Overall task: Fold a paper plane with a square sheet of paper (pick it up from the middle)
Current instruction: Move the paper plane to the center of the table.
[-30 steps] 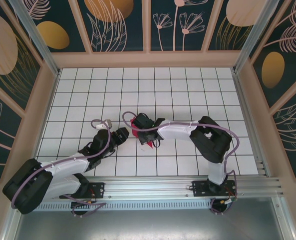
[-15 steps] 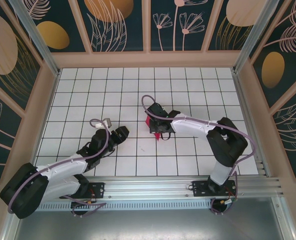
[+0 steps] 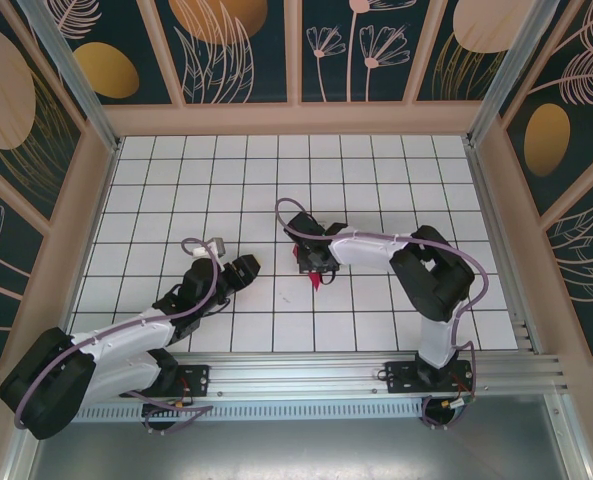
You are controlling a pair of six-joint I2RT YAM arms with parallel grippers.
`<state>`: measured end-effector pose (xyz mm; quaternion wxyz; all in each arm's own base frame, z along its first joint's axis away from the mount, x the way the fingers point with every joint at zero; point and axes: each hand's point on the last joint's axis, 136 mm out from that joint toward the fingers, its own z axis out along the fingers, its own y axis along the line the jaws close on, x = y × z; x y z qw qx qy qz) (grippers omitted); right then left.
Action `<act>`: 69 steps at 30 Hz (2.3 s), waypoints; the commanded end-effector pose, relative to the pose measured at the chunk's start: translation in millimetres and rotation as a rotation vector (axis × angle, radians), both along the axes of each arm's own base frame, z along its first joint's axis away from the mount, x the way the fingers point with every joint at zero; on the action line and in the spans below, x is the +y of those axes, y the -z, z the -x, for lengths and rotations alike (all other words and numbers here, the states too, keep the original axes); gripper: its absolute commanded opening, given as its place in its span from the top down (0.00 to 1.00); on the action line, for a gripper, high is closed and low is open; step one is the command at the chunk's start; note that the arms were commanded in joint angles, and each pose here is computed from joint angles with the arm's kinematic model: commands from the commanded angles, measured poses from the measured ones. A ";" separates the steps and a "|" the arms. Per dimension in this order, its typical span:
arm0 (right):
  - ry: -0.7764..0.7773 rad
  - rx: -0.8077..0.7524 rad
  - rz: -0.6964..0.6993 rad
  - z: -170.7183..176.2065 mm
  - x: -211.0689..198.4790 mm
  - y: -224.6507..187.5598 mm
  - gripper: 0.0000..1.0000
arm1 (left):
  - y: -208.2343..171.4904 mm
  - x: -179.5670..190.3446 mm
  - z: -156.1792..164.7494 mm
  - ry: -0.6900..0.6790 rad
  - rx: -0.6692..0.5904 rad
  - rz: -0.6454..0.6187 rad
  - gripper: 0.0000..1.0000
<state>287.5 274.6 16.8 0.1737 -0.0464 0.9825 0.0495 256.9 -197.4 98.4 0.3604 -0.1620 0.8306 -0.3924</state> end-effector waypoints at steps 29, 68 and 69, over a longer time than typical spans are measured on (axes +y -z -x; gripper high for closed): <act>-0.044 -0.234 -0.094 -18.9 -15.2 -125.0 0.57 | -16.2 1.9 -5.5 0.008 -0.036 -0.087 0.45; -0.002 -0.066 -0.072 -3.0 29.2 -31.7 0.87 | -30.5 54.3 6.7 -0.142 -0.098 -0.210 0.28; -0.005 -0.067 -0.075 -2.3 31.8 -33.0 0.84 | -31.2 54.7 6.6 -0.144 -0.100 -0.212 0.27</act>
